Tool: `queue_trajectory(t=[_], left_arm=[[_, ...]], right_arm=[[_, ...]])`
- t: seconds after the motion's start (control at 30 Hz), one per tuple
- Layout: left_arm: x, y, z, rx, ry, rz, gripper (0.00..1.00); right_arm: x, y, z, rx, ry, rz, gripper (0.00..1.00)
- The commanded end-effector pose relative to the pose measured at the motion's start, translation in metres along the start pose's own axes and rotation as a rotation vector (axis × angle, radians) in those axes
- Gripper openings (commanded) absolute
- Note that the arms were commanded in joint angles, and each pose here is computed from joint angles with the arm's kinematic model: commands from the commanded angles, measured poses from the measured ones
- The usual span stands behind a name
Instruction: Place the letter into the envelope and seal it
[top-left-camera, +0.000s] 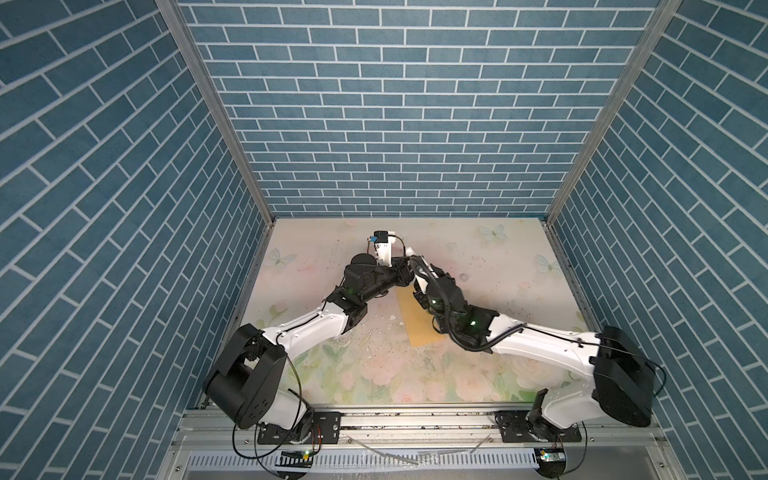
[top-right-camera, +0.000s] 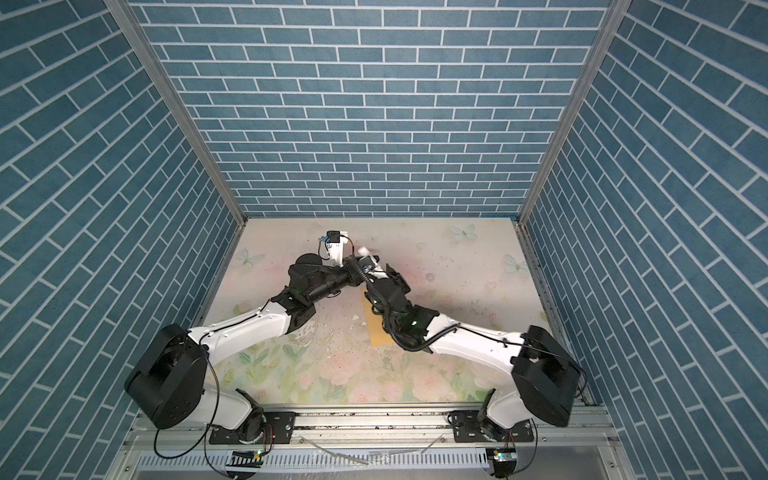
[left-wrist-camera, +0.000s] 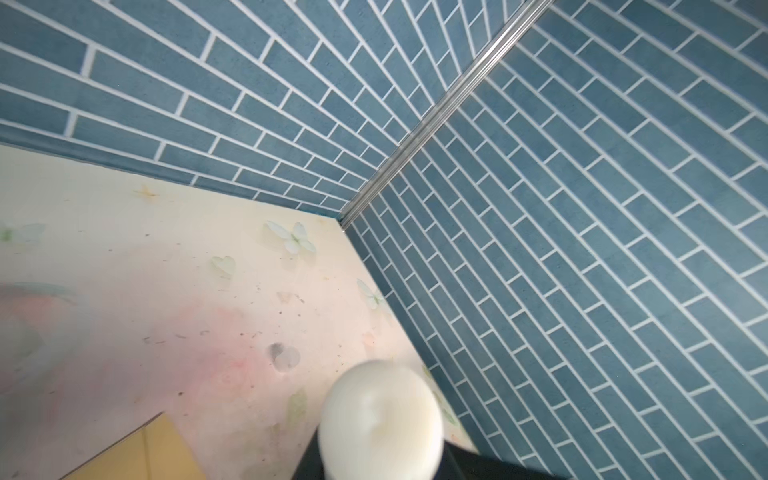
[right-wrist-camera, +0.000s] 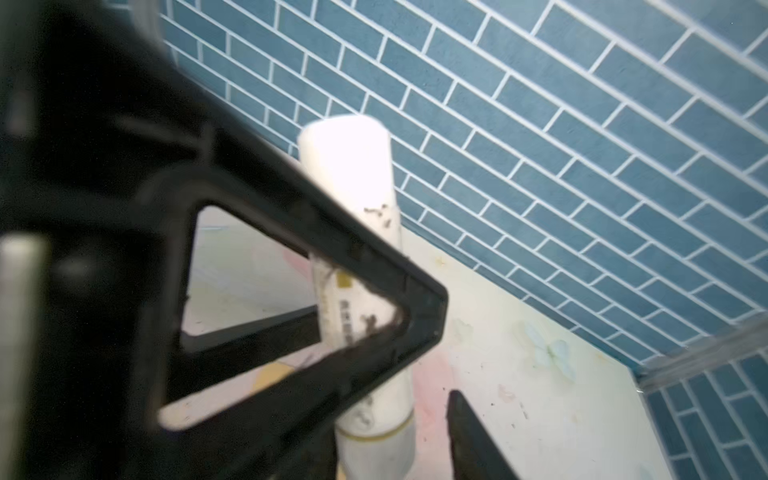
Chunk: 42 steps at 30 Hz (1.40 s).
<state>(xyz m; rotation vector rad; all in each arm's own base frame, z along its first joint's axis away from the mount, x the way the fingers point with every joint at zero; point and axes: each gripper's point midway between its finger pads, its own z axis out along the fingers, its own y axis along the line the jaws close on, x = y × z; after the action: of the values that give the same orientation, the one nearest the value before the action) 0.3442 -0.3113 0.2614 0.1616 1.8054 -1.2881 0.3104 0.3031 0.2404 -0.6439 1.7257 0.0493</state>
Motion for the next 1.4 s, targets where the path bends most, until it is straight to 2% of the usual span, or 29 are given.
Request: queue_trajectory(t=[0.0,0.07,0.17,0.37,0.8,0.97,1.3,1.37], left_arm=[[0.003,-0.014,-0.004,0.053,0.047,-0.002,0.0],[-0.001,-0.018,-0.007,0.071,0.048,-0.004,0.0],[-0.005,-0.024,-0.01,0.096,0.047,-0.008,0.0],[-0.004,-0.029,-0.008,0.132,0.052,-0.031,0.0],[-0.001,-0.027,-0.005,0.145,0.06,-0.056,0.0],[0.001,-0.026,-0.004,0.147,0.063,-0.06,0.0],[0.006,-0.022,-0.005,0.141,0.074,-0.069,0.0],[0.005,-0.023,-0.005,0.143,0.073,-0.068,0.0]], right_arm=[[-0.001,0.007,-0.019,-0.306,-0.035,0.208,0.63],[0.003,0.009,-0.029,-0.444,-0.044,0.299,0.66],[0.009,0.012,-0.037,-0.582,-0.041,0.376,0.66],[0.007,0.017,-0.044,-0.736,-0.069,0.467,0.64],[-0.004,0.014,-0.036,-0.777,-0.116,0.522,0.52],[-0.008,0.013,-0.032,-0.781,-0.132,0.539,0.42],[-0.016,0.013,-0.031,-0.797,-0.166,0.565,0.36],[-0.017,0.013,-0.031,-0.801,-0.16,0.565,0.31]])
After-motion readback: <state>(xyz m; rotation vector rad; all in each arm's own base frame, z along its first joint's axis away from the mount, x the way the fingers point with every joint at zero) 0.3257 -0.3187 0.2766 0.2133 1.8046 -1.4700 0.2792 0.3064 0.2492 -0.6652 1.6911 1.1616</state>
